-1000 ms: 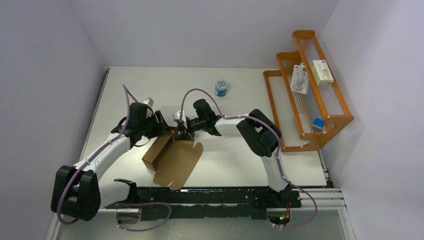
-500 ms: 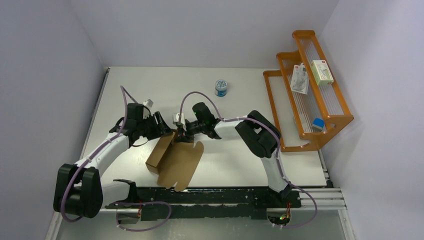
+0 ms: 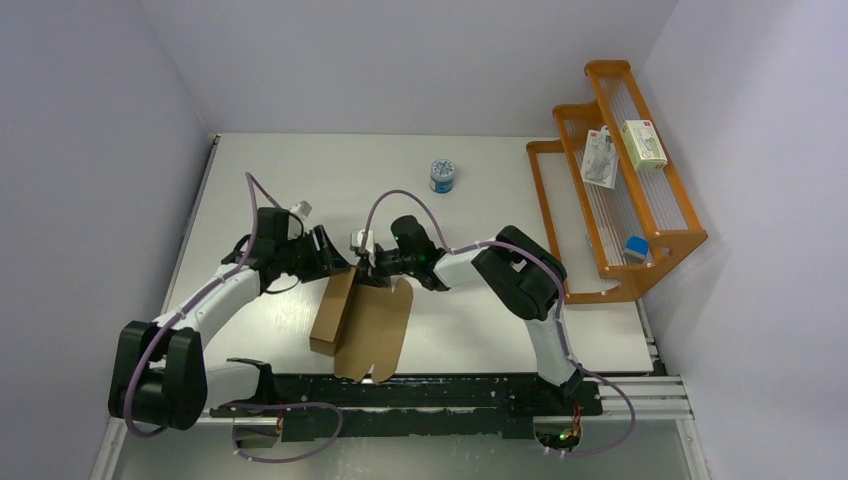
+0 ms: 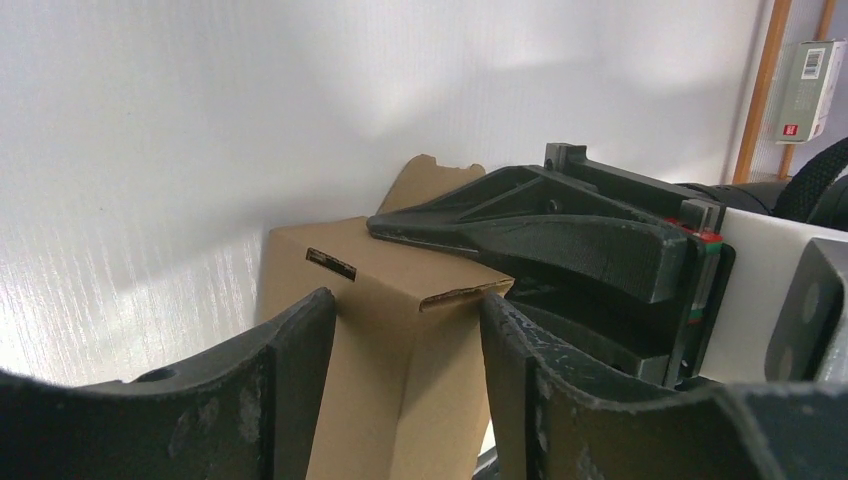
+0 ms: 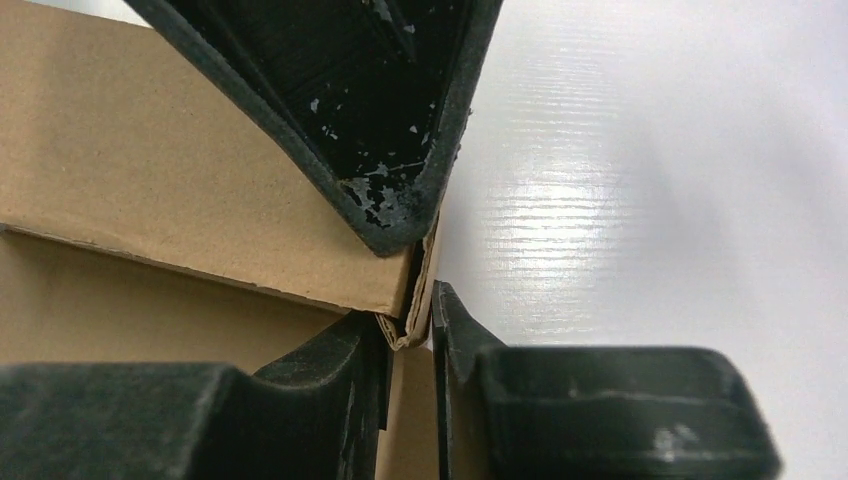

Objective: Fold the paper box

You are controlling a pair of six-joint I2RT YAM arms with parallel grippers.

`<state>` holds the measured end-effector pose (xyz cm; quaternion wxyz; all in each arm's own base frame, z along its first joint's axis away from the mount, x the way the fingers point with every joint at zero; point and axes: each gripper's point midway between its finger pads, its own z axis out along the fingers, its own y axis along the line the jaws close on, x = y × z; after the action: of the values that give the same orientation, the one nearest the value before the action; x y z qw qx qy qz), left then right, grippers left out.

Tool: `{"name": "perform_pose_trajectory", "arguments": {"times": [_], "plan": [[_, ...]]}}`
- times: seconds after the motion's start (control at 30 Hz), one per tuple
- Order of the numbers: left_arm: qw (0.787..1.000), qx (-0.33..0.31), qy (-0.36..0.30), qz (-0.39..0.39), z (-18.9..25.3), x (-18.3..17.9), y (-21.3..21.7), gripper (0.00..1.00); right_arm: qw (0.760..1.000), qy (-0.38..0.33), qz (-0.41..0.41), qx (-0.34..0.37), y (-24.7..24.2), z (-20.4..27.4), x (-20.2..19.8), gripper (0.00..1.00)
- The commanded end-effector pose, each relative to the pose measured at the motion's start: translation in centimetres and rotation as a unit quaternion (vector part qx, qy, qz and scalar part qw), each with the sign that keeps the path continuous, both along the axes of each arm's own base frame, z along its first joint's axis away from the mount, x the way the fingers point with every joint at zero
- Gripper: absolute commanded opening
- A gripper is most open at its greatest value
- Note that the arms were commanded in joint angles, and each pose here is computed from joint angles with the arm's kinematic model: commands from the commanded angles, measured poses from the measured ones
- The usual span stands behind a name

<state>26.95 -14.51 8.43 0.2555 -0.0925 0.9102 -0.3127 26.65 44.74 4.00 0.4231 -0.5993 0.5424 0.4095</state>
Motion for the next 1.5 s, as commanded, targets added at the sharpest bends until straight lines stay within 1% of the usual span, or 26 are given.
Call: {"name": "perform_pose_trajectory", "arguments": {"times": [0.0,0.1,0.2,0.37,0.47,0.6,0.77,1.03,1.1,1.3,1.37,1.43,1.47], "plan": [[1.000,-0.007,-0.010,-0.018,0.7,0.5,-0.3,0.60,0.997,-0.028,-0.048,0.057,0.9,4.3,1.5,0.19],[1.000,-0.002,-0.010,-0.022,0.9,0.7,-0.2,0.62,0.994,-0.005,-0.089,0.056,0.6,4.6,2.2,0.15],[1.000,0.010,-0.013,-0.024,1.3,1.2,0.1,0.63,0.990,0.022,-0.135,0.044,0.2,4.5,3.0,0.15],[0.999,0.030,-0.015,-0.019,1.7,2.2,1.3,0.68,0.975,0.056,-0.216,0.021,-1.2,4.2,4.5,0.15],[0.999,0.021,-0.014,-0.029,2.0,2.5,1.2,0.69,0.967,0.064,-0.246,0.006,-1.9,3.9,5.0,0.15],[0.998,0.007,-0.001,-0.060,1.8,2.8,0.3,0.69,0.961,0.088,-0.261,-0.020,-2.3,2.8,4.9,0.15],[0.996,-0.014,0.008,-0.088,1.5,3.0,-0.6,0.69,0.955,0.086,-0.280,-0.034,-2.7,1.3,5.1,0.16],[0.990,-0.056,0.028,-0.126,0.5,2.5,-2.0,0.68,0.936,0.109,-0.335,-0.018,-2.6,1.3,5.9,0.17],[0.989,-0.065,0.029,-0.131,0.5,2.3,-2.2,0.68,0.931,0.114,-0.347,-0.015,-2.5,1.2,6.0,0.18],[0.986,-0.081,0.031,-0.142,0.6,1.7,-2.7,0.67,0.905,0.116,-0.409,0.002,-3.2,1.4,6.9,0.20],[0.985,-0.092,0.033,-0.146,0.6,1.5,-2.9,0.66,0.903,0.125,-0.412,0.010,-3.0,1.4,6.7,0.21],[0.984,-0.094,0.035,-0.148,0.5,1.4,-3.0,0.66,0.912,0.131,-0.389,0.025,-2.6,1.5,6.0,0.24],[0.984,-0.091,0.039,-0.147,0.2,1.4,-2.9,0.66,0.920,0.132,-0.367,0.039,-2.0,1.7,5.4,0.26]]}}
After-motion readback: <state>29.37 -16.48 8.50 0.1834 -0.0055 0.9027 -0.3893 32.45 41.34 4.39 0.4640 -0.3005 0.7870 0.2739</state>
